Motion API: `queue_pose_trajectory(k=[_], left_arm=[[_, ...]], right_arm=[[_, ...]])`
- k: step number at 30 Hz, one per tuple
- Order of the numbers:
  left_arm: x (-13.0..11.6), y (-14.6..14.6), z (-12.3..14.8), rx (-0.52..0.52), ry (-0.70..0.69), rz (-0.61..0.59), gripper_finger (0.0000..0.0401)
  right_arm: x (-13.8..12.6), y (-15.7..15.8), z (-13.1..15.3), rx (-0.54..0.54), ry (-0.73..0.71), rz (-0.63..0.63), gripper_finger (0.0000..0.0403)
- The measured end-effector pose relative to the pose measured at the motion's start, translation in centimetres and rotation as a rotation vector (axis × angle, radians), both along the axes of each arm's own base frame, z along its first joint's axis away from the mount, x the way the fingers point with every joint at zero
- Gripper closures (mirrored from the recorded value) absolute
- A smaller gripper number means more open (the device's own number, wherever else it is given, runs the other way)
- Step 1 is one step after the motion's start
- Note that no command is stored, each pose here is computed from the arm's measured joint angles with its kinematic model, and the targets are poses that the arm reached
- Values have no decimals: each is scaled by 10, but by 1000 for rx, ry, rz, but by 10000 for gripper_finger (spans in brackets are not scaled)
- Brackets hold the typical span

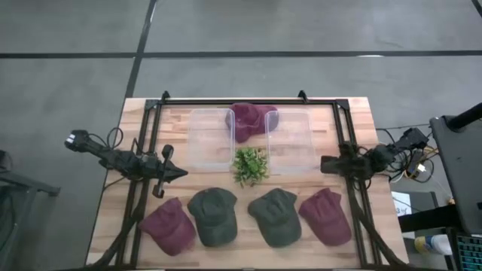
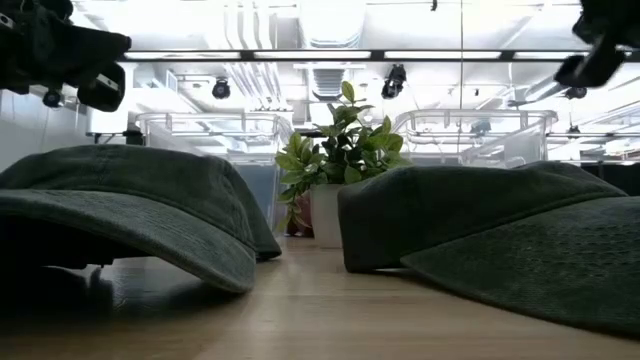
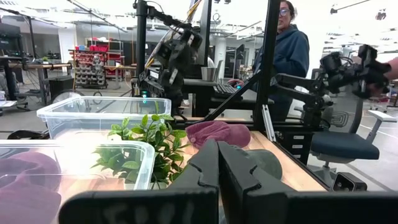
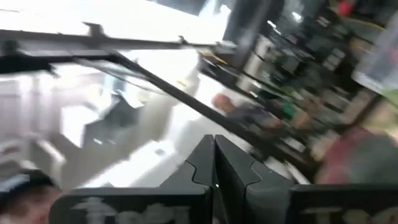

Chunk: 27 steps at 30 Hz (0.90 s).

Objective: Pick & Place hat
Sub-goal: Put the right black cap into the right transparent bin

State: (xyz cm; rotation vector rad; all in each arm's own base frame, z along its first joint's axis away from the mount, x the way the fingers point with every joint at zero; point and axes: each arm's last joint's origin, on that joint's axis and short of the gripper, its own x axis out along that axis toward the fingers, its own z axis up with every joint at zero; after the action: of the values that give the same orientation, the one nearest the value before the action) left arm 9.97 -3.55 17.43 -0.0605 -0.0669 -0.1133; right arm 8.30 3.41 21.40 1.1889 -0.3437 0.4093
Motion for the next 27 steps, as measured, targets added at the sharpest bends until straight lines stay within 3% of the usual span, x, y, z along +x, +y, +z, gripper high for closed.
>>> queue_pose_trajectory(k=[6,11,17,20,27], left_arm=[[0,0,0,-3,0,0,401],[0,0,0,-4,0,0,401],[0,0,0,-3,2,0,401],[0,0,0,-4,2,0,401],[0,2,1,-61,-2,47,401]], right_arm=[[4,3,9,63,1,77,394],[20,12,45,-22,33,57,374],[53,31,104,-193,27,15,309],[69,41,122,-299,68,54,267],[93,61,176,-371,-42,165,182]])
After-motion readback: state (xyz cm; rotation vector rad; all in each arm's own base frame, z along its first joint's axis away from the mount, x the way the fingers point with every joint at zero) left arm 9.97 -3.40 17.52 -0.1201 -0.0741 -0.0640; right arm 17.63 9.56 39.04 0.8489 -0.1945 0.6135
